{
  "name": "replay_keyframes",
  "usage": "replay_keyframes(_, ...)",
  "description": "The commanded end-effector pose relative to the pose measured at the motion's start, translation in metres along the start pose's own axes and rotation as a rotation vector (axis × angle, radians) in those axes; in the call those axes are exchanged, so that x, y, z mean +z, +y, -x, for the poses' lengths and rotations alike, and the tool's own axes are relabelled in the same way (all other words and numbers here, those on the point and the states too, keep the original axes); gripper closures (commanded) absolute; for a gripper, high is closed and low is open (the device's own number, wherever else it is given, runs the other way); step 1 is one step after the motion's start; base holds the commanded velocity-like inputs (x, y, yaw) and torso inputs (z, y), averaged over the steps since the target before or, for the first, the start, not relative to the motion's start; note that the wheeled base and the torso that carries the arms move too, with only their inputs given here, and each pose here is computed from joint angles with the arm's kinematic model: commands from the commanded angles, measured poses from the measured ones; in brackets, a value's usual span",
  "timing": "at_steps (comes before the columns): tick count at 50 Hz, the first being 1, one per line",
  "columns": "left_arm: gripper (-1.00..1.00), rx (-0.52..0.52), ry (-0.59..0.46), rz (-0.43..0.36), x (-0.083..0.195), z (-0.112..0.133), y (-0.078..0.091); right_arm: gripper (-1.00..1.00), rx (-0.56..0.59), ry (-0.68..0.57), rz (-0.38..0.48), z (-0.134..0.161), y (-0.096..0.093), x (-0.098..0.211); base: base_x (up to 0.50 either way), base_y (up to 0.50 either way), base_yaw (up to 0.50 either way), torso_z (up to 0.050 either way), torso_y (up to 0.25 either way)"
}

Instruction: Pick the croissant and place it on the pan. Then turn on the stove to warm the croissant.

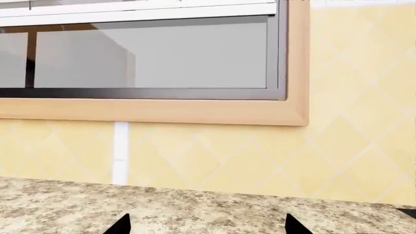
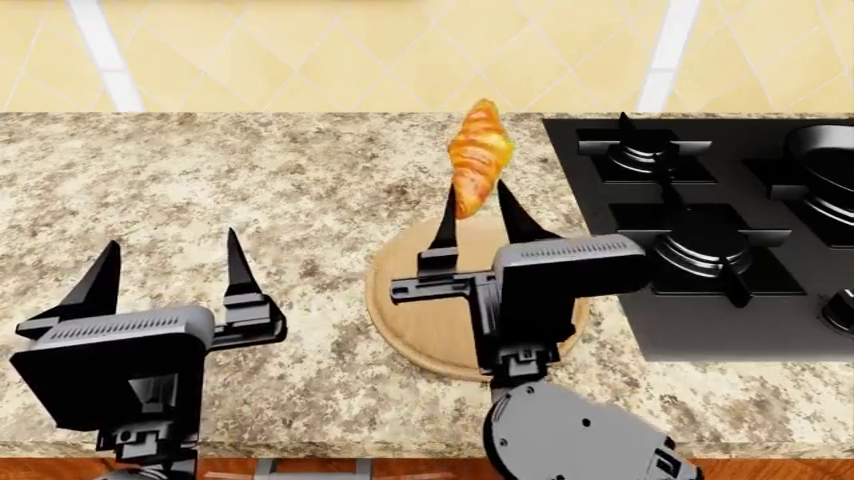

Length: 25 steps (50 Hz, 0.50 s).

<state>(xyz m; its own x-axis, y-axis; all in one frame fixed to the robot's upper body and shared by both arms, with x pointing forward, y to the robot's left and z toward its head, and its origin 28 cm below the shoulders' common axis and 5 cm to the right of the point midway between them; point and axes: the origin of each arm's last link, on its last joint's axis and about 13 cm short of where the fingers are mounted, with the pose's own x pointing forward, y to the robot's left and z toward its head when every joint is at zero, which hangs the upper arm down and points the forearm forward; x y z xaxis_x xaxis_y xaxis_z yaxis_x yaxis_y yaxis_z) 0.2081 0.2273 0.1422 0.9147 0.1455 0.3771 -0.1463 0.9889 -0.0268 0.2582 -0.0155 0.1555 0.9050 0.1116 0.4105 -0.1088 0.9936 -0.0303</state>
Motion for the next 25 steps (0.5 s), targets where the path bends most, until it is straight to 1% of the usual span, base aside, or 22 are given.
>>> replay_keyframes(1,-1.0,-0.002,-0.001,-0.003,0.002,0.001,-0.001,1.0,0.025,-0.048,0.127,0.01,-0.037,0.004,0.0,0.0,0.0,0.0,0.0)
replay_keyframes(3,-1.0,-0.004,0.0,-0.004,0.001,0.002,-0.001,1.0,0.02,-0.043,0.133,0.013,-0.043,0.004,0.0,0.0,0.0,0.0,0.0)
replay_keyframes(4,-1.0,-0.006,0.001,-0.005,0.001,0.002,-0.001,1.0,0.008,-0.045,0.158,0.014,-0.046,0.005,0.0,0.0,0.0,0.0,0.0)
replay_keyframes(12,-1.0,-0.005,-0.004,-0.009,0.001,0.0,0.0,1.0,-0.034,-0.023,0.184,0.016,-0.064,0.005,0.0,0.0,0.0,0.0,0.0)
replay_keyframes(13,-1.0,-0.003,-0.008,-0.008,0.002,0.0,0.0,1.0,-0.051,-0.021,0.192,0.017,-0.069,0.007,0.0,0.0,0.0,0.0,0.0)
replay_keyframes(17,-1.0,0.002,-0.009,-0.009,0.002,-0.001,0.001,1.0,-0.079,-0.018,0.217,0.022,-0.078,0.01,0.0,0.0,0.0,0.0,0.0)
replay_keyframes(20,-1.0,0.002,-0.008,-0.009,0.001,-0.001,0.0,1.0,-0.097,-0.007,0.237,0.027,-0.084,0.011,0.0,0.0,0.0,0.0,0.0)
replay_keyframes(25,-1.0,0.003,-0.006,-0.009,0.0,-0.001,0.0,1.0,-0.11,0.006,0.248,0.032,-0.088,0.009,0.0,0.0,0.0,0.0,0.0)
